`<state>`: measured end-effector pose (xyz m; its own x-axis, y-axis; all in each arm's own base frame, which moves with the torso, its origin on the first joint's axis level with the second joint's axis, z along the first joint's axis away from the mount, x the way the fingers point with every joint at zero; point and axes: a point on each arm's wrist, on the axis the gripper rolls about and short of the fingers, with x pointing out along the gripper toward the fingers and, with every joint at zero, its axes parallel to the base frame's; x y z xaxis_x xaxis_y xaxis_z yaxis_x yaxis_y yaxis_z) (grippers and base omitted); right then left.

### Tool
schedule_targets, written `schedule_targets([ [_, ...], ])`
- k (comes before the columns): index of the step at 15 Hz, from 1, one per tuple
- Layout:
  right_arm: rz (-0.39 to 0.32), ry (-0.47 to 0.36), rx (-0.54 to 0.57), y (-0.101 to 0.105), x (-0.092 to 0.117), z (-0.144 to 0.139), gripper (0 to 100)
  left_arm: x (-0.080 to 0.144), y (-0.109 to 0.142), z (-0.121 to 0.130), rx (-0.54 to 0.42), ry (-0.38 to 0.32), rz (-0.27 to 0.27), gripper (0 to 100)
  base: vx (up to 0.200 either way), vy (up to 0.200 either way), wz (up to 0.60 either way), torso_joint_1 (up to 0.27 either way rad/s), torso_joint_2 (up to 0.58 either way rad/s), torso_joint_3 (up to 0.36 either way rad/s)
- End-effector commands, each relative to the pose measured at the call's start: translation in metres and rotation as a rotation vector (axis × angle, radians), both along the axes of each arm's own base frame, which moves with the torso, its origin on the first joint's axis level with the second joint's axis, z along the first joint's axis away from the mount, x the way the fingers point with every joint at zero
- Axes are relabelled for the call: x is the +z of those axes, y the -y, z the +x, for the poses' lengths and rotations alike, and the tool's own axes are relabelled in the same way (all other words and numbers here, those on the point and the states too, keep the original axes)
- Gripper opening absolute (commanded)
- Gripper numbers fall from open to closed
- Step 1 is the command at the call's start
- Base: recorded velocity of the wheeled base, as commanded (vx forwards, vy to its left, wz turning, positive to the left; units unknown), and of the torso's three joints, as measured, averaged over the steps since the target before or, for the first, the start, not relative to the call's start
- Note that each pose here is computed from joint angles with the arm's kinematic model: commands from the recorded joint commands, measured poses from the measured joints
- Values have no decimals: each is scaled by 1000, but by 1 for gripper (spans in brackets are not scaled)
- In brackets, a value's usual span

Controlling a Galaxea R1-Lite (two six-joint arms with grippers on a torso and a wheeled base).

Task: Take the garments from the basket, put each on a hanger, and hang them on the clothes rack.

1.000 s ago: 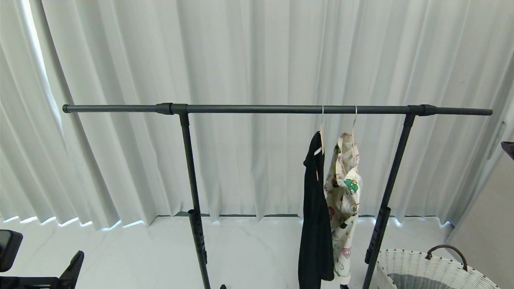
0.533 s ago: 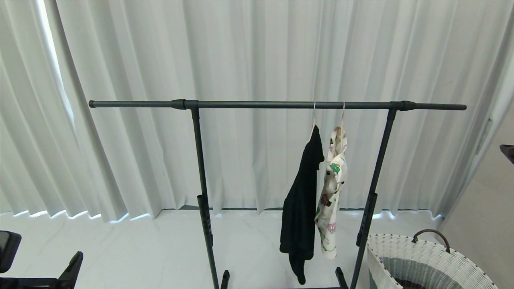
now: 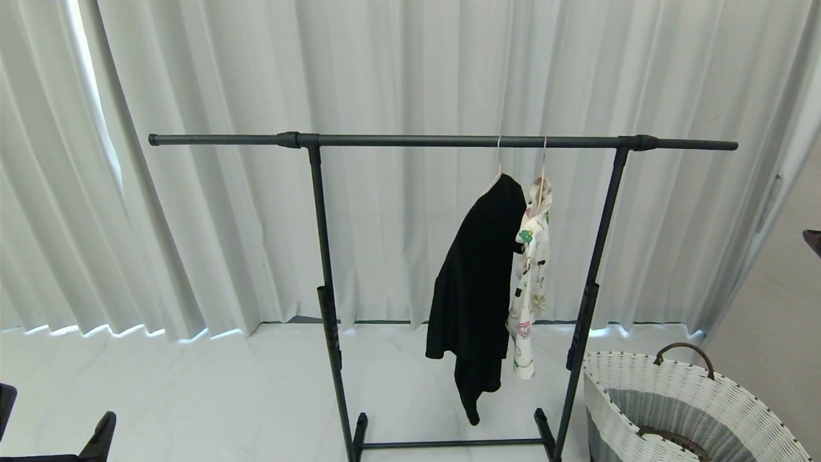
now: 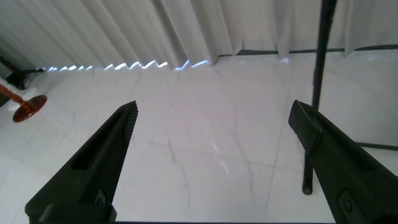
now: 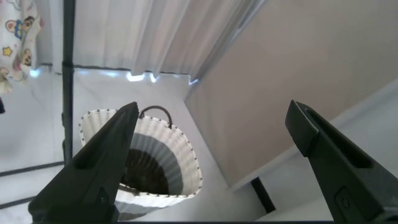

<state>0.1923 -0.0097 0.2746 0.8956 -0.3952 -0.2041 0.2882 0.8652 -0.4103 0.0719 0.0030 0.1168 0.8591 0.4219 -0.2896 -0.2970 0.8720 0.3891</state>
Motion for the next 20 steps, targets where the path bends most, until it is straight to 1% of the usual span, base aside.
schedule_targets([
  [1,0,10,0,0,-2,-12,100,0,-7,-10,110,45,1,100,0,0,0,-222,496,290],
  [3,4,14,-3,0,-7,-27,100,-5,-13,-23,209,72,3,100,0,0,0,-205,486,283],
  [4,6,14,3,0,-13,-39,100,-6,-13,-31,231,86,5,100,0,0,0,-212,481,286],
  [6,7,2,14,0,-27,-59,100,-12,-12,-46,234,102,7,100,0,0,0,-193,481,293],
  [7,7,-4,14,-1,-38,-73,100,-18,-10,-61,233,119,32,100,0,0,0,-193,471,286],
  [8,8,6,14,-1,-46,-86,100,-26,-9,-76,233,140,69,100,0,0,0,-198,476,295],
  [9,8,18,14,-1,-55,-98,100,-32,-7,-89,218,166,121,100,0,0,0,-178,476,290],
  [10,6,33,14,-1,-65,-111,100,-30,-7,-93,215,191,157,100,0,0,0,-173,466,295],
  [11,6,38,14,-1,-77,-122,100,-30,-7,-94,226,197,157,100,0,0,0,-168,456,295],
  [12,9,50,15,-1,-91,-135,100,-31,-7,-94,245,206,142,100,0,0,0,-168,461,315],
  [13,6,59,16,-1,-100,-143,100,-31,-7,-94,258,216,127,100,0,0,0,-149,461,305],
  [14,6,91,28,-1,-126,-165,100,-31,-8,-94,288,224,114,100,0,0,0,-149,466,315],
  [15,8,114,45,-2,-134,-173,100,-32,-8,-94,300,223,113,100,0,0,0,-95,413,261],
  [16,6,141,69,-2,-148,-184,100,-32,-8,-94,303,224,113,100,0,0,0,-17,129,2],
  [17,0,152,87,-3,-157,-189,100,-32,-8,-94,303,224,115,100,0,0,0,0,0,0],
  [18,-20,165,113,-3,-167,-194,100,-32,-8,-94,299,219,120,100,0,0,0,0,0,0],
  [19,-58,229,149,-4,-179,-204,100,-31,-8,-94,291,231,105,100,0,0,0,0,0,0],
  [20,-77,255,157,-4,-185,-211,100,-33,-8,-94,285,249,73,100,0,0,0,0,0,0],
])
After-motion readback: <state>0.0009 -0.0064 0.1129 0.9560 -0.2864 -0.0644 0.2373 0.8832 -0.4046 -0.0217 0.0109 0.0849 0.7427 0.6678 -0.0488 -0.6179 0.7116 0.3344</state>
